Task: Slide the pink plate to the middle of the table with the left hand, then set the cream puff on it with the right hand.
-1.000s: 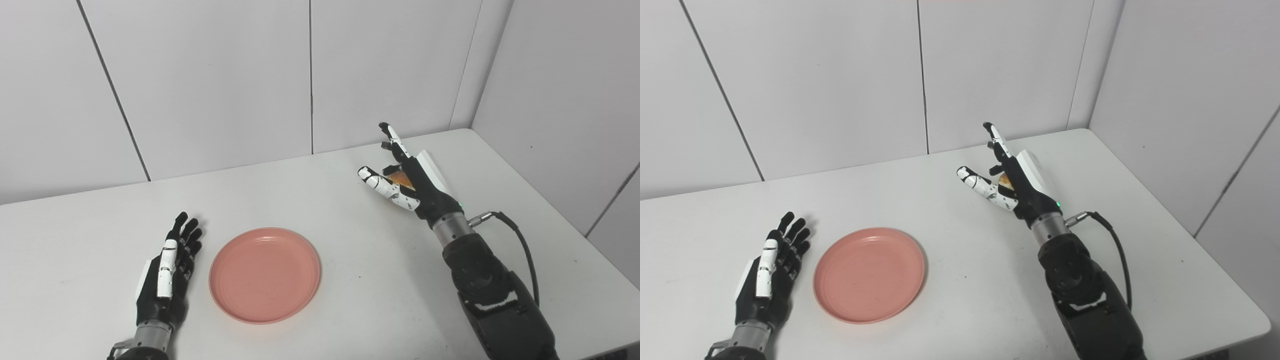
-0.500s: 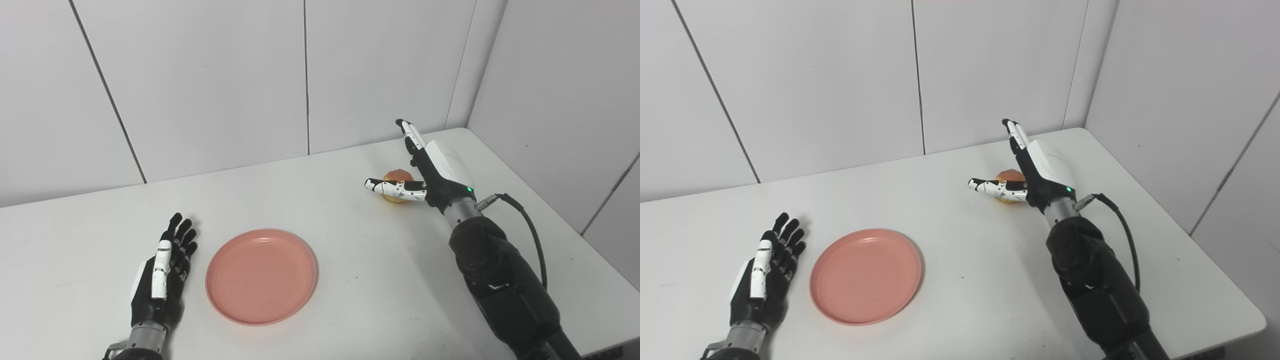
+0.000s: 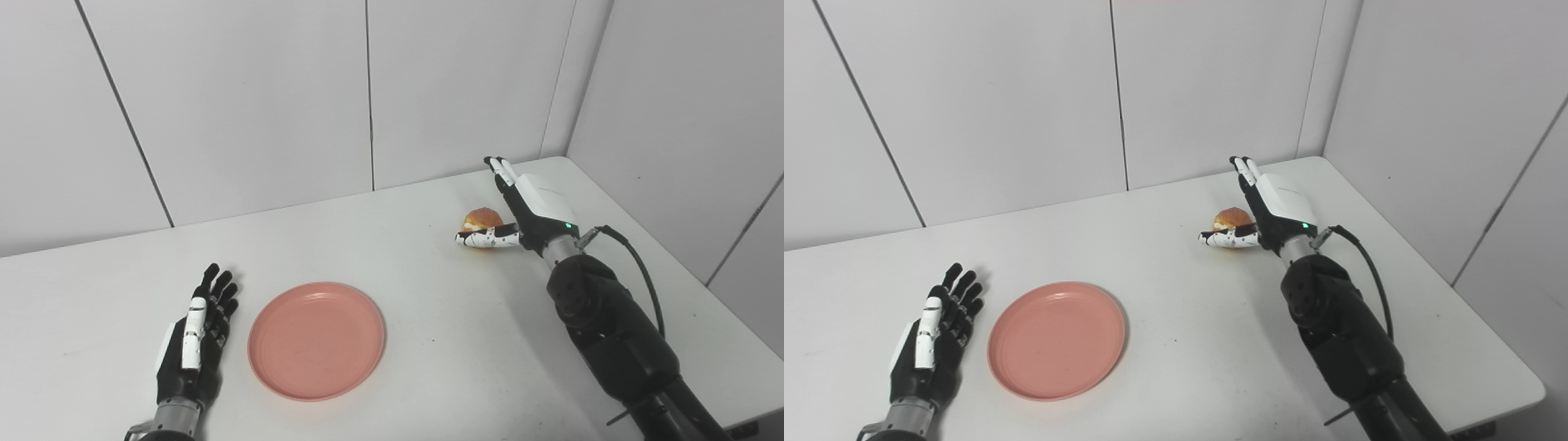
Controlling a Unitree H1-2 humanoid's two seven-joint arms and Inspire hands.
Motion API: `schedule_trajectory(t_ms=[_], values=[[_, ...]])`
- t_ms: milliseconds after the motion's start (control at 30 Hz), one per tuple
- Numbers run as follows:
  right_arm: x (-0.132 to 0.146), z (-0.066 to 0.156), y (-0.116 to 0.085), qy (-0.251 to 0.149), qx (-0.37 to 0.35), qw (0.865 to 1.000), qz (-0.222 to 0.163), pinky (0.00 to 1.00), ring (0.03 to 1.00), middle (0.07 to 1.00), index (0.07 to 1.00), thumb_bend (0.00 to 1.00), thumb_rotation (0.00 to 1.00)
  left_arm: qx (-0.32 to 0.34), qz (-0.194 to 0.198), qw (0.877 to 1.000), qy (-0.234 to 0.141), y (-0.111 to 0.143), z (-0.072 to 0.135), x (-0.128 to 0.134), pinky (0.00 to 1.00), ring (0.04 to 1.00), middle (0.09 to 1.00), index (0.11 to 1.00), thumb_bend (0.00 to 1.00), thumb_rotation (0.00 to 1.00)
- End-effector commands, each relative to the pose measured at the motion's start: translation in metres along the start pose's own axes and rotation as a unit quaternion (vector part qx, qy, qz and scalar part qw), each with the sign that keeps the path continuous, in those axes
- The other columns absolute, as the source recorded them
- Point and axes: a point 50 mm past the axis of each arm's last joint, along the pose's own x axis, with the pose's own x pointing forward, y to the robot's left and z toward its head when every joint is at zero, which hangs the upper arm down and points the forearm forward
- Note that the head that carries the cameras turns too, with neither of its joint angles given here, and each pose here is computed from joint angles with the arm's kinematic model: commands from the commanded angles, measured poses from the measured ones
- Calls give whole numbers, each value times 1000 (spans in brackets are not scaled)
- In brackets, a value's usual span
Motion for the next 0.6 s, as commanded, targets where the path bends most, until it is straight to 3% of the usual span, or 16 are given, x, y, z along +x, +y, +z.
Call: schedule_trajectory(t_ms=[0,567], values=[[15,8,-25,-5,-12,999,-32,689,929,1000,981,887,485,-12,30,996,81,20,-46,-44,1000,969,969,960,367,1000],[47,-1,-9,25,-25,999,4,730,914,1000,982,895,493,-12,27,996,83,20,-45,-45,1000,974,977,971,366,1000]])
